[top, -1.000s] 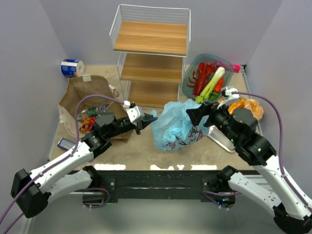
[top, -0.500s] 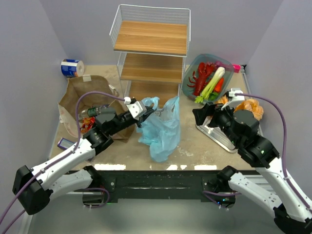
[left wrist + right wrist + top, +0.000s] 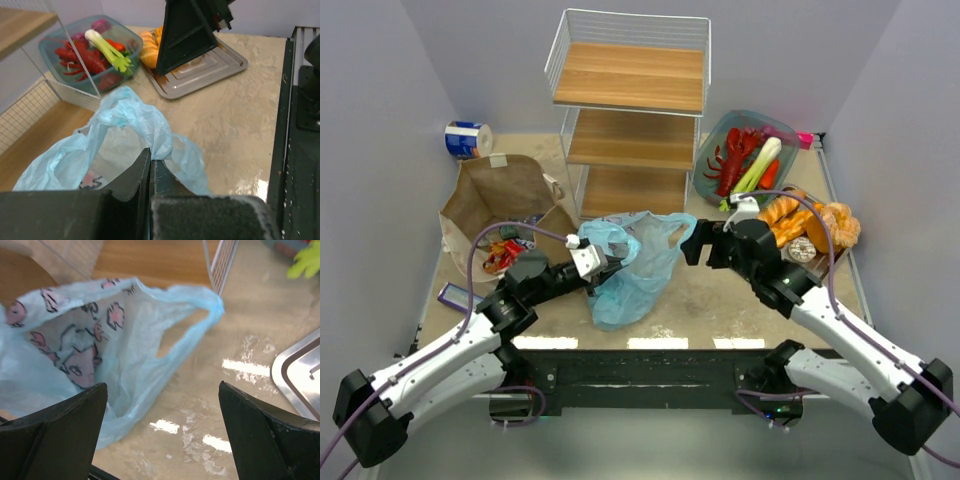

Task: Place the mixed food into the grocery bags and tie them

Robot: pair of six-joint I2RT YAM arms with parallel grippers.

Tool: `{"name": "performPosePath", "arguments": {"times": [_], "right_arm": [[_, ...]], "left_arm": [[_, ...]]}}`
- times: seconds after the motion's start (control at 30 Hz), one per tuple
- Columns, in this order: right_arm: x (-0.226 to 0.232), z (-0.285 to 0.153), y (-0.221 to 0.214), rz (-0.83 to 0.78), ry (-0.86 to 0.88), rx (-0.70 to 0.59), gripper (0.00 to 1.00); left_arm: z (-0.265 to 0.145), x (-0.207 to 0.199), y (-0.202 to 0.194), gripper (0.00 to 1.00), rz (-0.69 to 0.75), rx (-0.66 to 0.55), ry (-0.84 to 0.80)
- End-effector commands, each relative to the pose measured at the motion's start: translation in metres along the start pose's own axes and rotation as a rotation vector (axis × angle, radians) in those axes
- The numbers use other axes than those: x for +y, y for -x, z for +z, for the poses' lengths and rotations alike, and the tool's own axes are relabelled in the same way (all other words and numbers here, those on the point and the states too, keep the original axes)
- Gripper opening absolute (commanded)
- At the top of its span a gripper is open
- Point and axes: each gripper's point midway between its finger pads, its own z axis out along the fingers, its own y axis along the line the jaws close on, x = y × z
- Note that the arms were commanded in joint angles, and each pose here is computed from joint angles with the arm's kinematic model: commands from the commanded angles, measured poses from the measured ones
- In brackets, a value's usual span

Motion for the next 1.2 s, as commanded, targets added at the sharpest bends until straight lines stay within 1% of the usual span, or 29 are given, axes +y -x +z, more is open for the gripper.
{"name": "performPosePath", "arguments": {"times": [0.0,0.03,0.1,0.2,0.27,0.3,0.33,0.37,0.4,0.47,0.5,0.57,0.63,0.67,0.7,0.73,0.8,0.83,0.87,0.9,0.93,0.97,1.0,1.03,1.1,1.17], "right_arm": [[0.009,0.023,-0.005,0.081,0.049,-0.035,0.96],[0.013,0.028,-0.002,0.085,0.067,-0.054,0.96],[0.008,0.040,-0.014,0.067,0.053,-0.026,0.97],[0.004,0.055,-0.018,0.040,0.041,-0.020,0.99],[0.004,0.063,-0.011,0.056,0.064,-0.037,0.99],[0.004,0.070,-0.017,0.059,0.078,-0.011,0.99],[0.005,0.074,-0.011,0.068,0.090,-0.030,0.99],[-0.003,0.080,-0.007,0.086,0.073,-0.033,0.99],[-0.007,0.087,-0.013,0.095,0.073,-0.009,0.99],[-0.016,0.098,-0.007,0.107,0.054,-0.025,0.99],[-0.013,0.101,-0.010,0.108,0.081,-0.005,0.98],[-0.017,0.116,-0.013,0.106,0.080,0.004,0.98],[-0.017,0.127,-0.017,0.087,0.103,0.015,0.96],[-0.016,0.130,-0.016,0.085,0.122,0.011,0.93],[-0.009,0.132,-0.006,0.079,0.166,-0.028,0.89],[-0.005,0.132,-0.006,0.082,0.202,-0.027,0.79],[-0.001,0.130,0.003,0.085,0.231,-0.053,0.67],[-0.002,0.128,0.006,0.079,0.222,-0.059,0.53],[-0.005,0.122,0.022,0.072,0.185,-0.106,0.42],[-0.015,0.117,0.020,0.068,0.123,-0.090,0.30],[-0.022,0.112,0.026,0.046,0.079,-0.109,0.22],[-0.033,0.098,0.047,0.043,0.004,-0.183,0.12],[-0.042,0.090,0.048,0.037,-0.044,-0.184,0.10],[-0.048,0.083,0.052,0.027,-0.081,-0.205,0.10],[-0.069,0.059,0.065,0.039,-0.193,-0.271,0.05],[-0.087,0.048,0.061,0.055,-0.277,-0.285,0.03]], "left_arm": [[-0.014,-0.008,0.006,0.00,-0.017,-0.023,-0.001],[-0.016,-0.008,0.004,0.00,-0.021,-0.015,0.003],[-0.019,-0.009,0.005,0.00,-0.022,-0.020,0.005],[-0.020,-0.011,0.002,0.00,-0.032,-0.010,0.000],[-0.021,-0.011,0.002,0.00,-0.032,-0.007,0.000],[-0.021,-0.011,0.002,0.00,-0.030,-0.008,0.000],[-0.021,-0.010,0.002,0.00,-0.030,-0.008,0.001],[-0.021,-0.010,0.004,0.00,-0.029,-0.009,0.002],[-0.021,-0.011,0.004,0.00,-0.027,-0.011,0.002],[-0.022,-0.009,0.004,0.00,-0.024,-0.010,0.008],[-0.022,-0.009,0.005,0.00,-0.021,-0.014,0.010],[-0.023,-0.009,0.005,0.00,-0.017,-0.015,0.013],[-0.024,-0.008,0.005,0.00,-0.015,-0.016,0.015],[-0.024,-0.008,0.006,0.00,-0.013,-0.017,0.015],[-0.024,-0.008,0.006,0.00,-0.012,-0.017,0.018],[-0.024,-0.006,0.006,0.00,-0.010,-0.016,0.026],[-0.025,-0.003,0.008,0.00,0.002,-0.017,0.045],[-0.027,0.007,0.006,0.00,0.001,0.001,0.098],[-0.029,0.014,0.010,0.00,0.020,-0.001,0.134],[-0.032,0.022,0.018,0.00,0.037,-0.009,0.175],[-0.035,0.029,0.022,0.00,0.052,-0.016,0.215],[-0.043,0.044,0.029,0.00,0.088,-0.026,0.304],[-0.048,0.053,0.042,0.00,0.111,-0.052,0.350],[-0.055,0.064,0.046,0.00,0.126,-0.053,0.417],[-0.063,0.072,0.058,0.00,0.181,-0.067,0.464],[-0.065,0.075,0.057,0.00,0.206,-0.054,0.480]]}}
